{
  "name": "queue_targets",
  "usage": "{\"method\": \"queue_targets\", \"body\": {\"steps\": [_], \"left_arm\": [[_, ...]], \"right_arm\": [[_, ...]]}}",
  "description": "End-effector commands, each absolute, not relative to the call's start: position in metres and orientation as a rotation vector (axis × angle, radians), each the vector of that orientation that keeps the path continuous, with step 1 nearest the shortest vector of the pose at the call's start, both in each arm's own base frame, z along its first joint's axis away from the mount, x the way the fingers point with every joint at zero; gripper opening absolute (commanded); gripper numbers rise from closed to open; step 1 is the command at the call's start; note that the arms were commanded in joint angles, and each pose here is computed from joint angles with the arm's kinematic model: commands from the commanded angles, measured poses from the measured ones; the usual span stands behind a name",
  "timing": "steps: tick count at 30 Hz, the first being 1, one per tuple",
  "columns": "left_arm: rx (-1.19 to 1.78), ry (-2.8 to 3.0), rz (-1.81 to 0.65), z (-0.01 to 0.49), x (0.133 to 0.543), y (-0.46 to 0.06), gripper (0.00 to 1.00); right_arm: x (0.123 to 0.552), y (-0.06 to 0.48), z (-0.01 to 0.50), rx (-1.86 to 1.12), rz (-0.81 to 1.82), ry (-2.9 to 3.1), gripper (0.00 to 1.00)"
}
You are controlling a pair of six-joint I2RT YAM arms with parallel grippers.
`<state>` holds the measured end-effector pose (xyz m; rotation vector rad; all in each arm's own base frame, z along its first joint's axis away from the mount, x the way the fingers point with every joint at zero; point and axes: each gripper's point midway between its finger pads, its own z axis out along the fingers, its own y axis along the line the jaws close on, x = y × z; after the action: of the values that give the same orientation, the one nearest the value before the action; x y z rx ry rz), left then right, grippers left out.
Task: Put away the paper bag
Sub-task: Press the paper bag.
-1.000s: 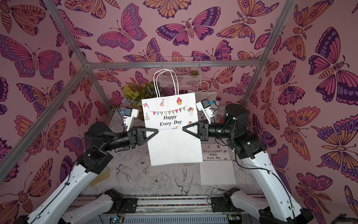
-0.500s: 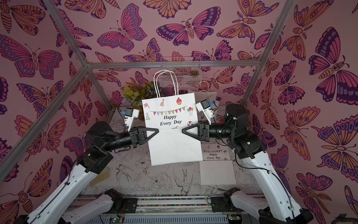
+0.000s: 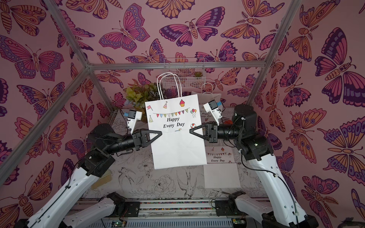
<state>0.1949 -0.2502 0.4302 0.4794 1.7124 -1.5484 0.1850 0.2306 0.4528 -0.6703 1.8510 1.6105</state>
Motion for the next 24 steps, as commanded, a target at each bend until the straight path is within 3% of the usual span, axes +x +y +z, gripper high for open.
{"method": "queue_targets", "body": {"steps": [1, 3, 6, 8, 10, 13, 16, 19, 21, 24], "left_arm": [[0.504, 1.661, -1.520, 0.443, 0.193, -0.247, 0.00], [0.521, 1.643, -1.538, 0.448, 0.191, -0.249, 0.03], [0.537, 1.611, -1.561, 0.455, 0.189, -0.251, 0.21], [0.541, 1.594, -1.570, 0.459, 0.188, -0.253, 0.25], [0.550, 1.585, -1.576, 0.460, 0.188, -0.254, 0.19], [0.555, 1.585, -1.579, 0.461, 0.190, -0.256, 0.00], [0.553, 1.584, -1.576, 0.461, 0.190, -0.256, 0.00], [0.553, 1.588, -1.580, 0.459, 0.190, -0.256, 0.00], [0.553, 1.588, -1.582, 0.459, 0.189, -0.255, 0.00], [0.551, 1.590, -1.583, 0.458, 0.187, -0.254, 0.00]], "right_arm": [[0.175, 0.228, 0.464, -0.717, 1.625, 1.811, 0.00], [0.177, 0.229, 0.464, -0.708, 1.629, 1.809, 0.00], [0.181, 0.231, 0.465, -0.684, 1.652, 1.795, 0.00], [0.183, 0.231, 0.464, -0.671, 1.663, 1.791, 0.00], [0.184, 0.231, 0.464, -0.661, 1.664, 1.787, 0.00], [0.184, 0.231, 0.464, -0.658, 1.664, 1.784, 0.00], [0.182, 0.231, 0.463, -0.666, 1.667, 1.788, 0.04], [0.181, 0.231, 0.464, -0.682, 1.652, 1.788, 0.27], [0.181, 0.230, 0.465, -0.692, 1.640, 1.792, 0.34], [0.182, 0.229, 0.467, -0.704, 1.625, 1.791, 0.36]]}}
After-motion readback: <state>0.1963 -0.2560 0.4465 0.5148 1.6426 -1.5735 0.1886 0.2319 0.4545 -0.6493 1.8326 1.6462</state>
